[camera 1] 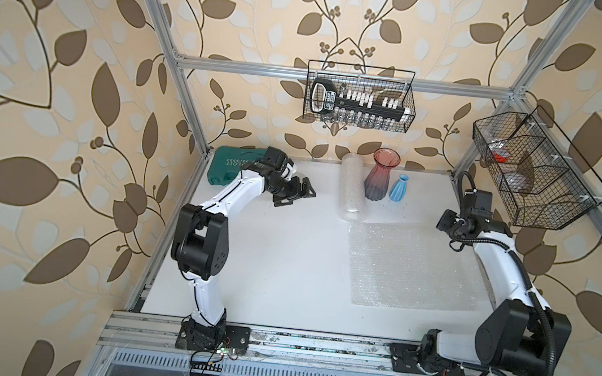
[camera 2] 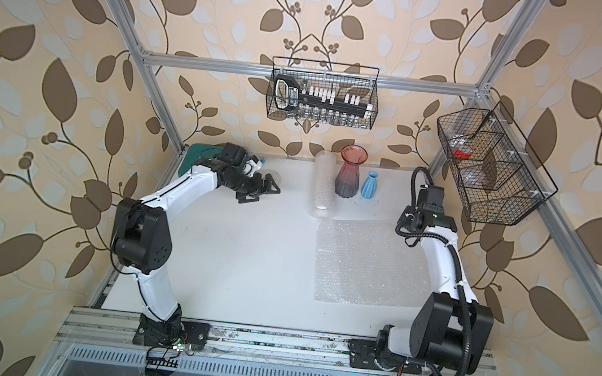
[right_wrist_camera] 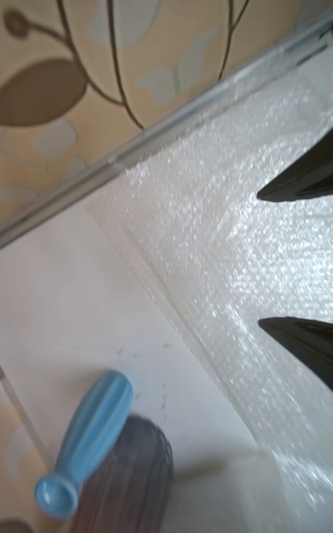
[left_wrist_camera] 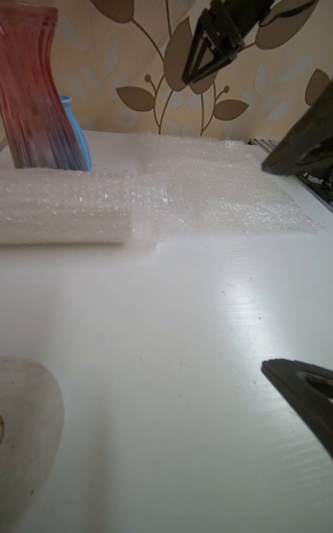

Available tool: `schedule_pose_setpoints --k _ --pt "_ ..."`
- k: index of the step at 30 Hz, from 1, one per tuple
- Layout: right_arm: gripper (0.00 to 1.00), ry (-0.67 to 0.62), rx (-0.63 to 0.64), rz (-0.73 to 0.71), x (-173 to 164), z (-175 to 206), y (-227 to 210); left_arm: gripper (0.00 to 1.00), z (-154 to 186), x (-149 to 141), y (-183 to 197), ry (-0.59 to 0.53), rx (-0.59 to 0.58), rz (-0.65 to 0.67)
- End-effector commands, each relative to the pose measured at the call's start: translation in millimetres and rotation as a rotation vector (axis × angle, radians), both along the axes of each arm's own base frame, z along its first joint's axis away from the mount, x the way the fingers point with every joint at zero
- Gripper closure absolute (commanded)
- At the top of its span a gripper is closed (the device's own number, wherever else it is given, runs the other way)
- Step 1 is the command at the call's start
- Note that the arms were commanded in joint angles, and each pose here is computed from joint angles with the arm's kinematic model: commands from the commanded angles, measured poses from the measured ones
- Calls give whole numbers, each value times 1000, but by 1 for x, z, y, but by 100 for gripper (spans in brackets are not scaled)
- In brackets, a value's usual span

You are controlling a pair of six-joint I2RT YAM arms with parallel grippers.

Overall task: Unwrap the vase from the bubble wrap
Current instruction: Place the bubble wrap at the center of the board, then move the bubble wrap to the center of the board.

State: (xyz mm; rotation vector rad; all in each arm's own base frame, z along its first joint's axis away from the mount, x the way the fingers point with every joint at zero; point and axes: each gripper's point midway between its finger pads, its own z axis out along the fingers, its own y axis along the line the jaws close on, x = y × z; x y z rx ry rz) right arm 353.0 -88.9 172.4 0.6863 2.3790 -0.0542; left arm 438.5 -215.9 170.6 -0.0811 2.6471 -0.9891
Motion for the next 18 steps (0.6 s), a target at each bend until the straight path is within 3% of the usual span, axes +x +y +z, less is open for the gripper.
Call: schedule_pose_setpoints --k 1,6,11,18 --pt "37 -63 223 143 3 -6 53 1 9 24 -29 -35 -20 -6" --pt "36 -59 280 186 -8 -17 76 1 -6 66 -60 -36 -41 0" --pt "36 -30 302 212 -14 -26 86 1 2 101 -85 -100 -108 3" --pt "36 -2 311 217 -17 -35 88 1 -7 123 -108 -103 -169 6"
